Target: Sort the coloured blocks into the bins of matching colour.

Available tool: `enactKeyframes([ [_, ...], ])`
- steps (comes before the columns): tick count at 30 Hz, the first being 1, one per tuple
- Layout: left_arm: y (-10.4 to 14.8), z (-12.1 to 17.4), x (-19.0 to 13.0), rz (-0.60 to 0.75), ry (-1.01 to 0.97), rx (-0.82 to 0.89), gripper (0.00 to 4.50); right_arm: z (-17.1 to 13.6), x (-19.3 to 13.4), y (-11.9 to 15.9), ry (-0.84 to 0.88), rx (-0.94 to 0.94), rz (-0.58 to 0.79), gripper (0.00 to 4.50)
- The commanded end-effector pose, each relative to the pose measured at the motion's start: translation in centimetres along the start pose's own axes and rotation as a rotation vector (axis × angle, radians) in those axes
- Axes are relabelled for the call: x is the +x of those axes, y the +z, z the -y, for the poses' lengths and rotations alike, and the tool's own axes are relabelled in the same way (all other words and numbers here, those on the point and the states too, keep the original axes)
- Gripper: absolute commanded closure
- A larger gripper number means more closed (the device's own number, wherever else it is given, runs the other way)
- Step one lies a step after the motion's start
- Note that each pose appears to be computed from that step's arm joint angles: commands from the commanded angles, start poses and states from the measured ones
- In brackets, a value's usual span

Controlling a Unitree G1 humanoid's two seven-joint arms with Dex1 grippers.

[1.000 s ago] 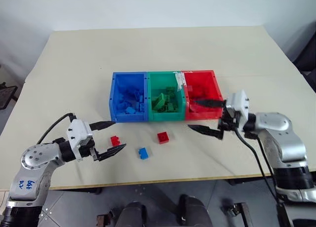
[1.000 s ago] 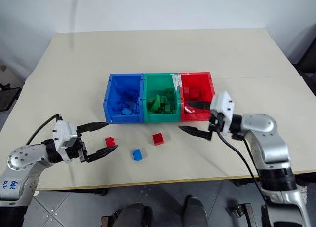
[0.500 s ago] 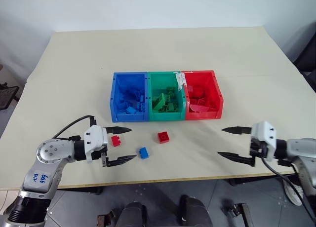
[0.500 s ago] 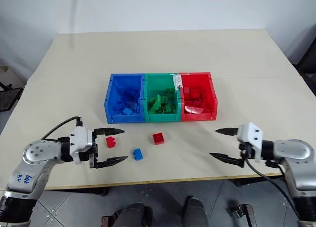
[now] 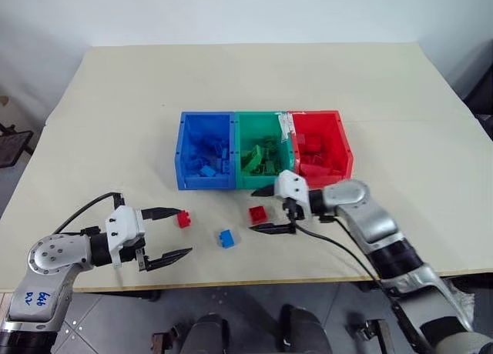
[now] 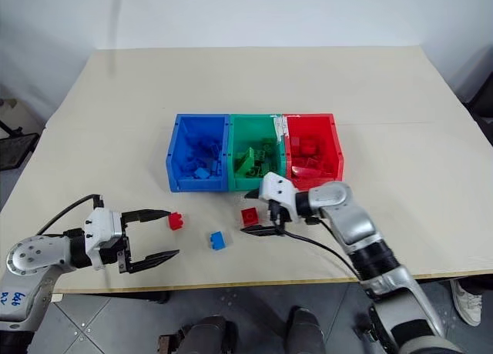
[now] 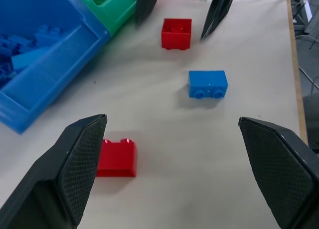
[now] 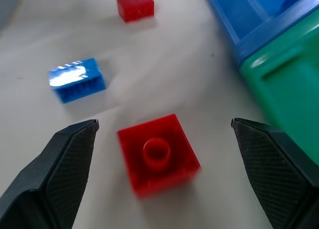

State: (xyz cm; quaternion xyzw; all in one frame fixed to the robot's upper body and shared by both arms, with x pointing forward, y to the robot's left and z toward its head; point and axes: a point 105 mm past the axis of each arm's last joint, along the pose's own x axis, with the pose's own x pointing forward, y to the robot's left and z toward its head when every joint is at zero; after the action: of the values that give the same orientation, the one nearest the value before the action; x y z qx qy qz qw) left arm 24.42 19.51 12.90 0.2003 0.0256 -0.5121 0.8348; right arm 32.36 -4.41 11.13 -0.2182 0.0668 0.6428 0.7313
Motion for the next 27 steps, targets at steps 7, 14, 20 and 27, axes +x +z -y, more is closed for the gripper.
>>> enactKeyframes([
  [7,1.5,0.2,0.1,0.027,0.012,0.055,0.00,-0.4,-1.7,0.6,0.053,-0.086,0.000,2.05],
  [14,2.4,0.0,0.9,0.085,0.037,0.043,0.00,1.4,-4.8,3.5,-0.102,-0.040,0.153,3.04],
  [20,3.7,-0.6,1.9,0.163,0.083,0.011,0.00,5.1,-9.8,7.7,-0.320,0.008,0.298,3.04],
  [27,5.5,-2.0,2.9,0.212,0.139,0.023,0.00,10.2,-14.4,6.3,-0.586,0.015,0.238,3.04],
])
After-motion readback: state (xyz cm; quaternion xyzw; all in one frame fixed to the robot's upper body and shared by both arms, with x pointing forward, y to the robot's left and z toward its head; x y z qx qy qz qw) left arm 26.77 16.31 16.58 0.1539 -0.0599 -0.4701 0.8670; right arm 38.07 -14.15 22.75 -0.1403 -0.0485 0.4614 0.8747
